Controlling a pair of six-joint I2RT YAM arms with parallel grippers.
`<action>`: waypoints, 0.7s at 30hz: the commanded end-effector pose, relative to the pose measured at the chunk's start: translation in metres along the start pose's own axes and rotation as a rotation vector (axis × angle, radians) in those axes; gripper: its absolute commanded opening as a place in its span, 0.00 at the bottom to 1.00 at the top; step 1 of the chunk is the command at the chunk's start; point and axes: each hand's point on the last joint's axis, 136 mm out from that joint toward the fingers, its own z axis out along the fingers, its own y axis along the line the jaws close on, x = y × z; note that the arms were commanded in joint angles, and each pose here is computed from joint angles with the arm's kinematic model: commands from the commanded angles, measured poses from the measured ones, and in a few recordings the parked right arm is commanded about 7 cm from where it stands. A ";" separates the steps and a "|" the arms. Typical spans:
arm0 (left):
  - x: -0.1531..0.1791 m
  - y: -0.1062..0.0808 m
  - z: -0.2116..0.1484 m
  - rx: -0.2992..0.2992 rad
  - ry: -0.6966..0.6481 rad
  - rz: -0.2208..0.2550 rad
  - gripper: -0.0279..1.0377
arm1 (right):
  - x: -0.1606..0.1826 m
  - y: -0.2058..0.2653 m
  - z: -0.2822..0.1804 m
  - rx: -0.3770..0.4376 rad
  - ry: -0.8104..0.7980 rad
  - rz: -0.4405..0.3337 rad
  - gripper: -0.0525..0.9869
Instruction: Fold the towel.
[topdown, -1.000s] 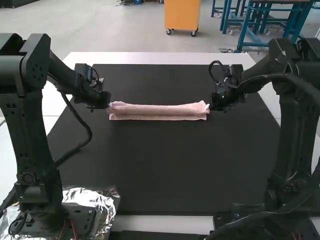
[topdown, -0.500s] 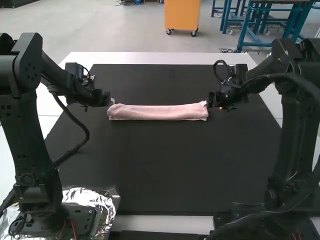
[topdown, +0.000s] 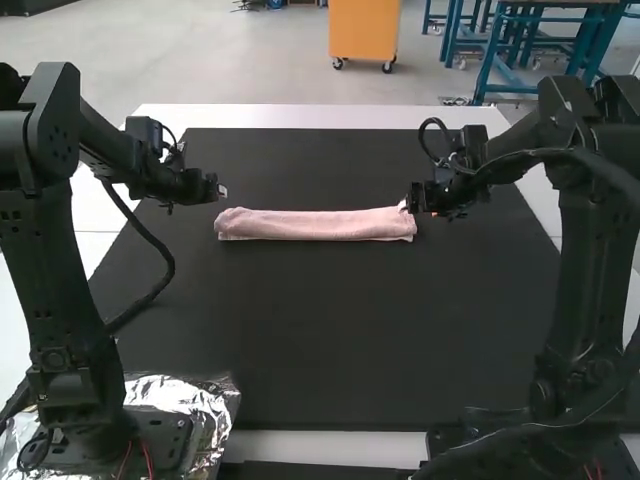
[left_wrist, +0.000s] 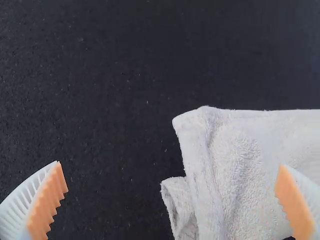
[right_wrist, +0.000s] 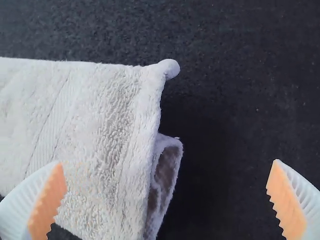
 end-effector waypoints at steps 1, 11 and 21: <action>-0.015 -0.006 -0.009 0.014 -0.039 0.016 0.94 | -0.001 0.008 0.005 -0.006 0.004 -0.009 0.93; -0.016 -0.009 -0.008 0.017 -0.043 0.021 0.94 | 0.014 0.017 0.020 -0.022 0.045 -0.013 0.92; -0.015 -0.009 -0.008 0.019 -0.045 0.023 0.94 | 0.030 0.034 0.032 -0.072 0.087 -0.025 0.60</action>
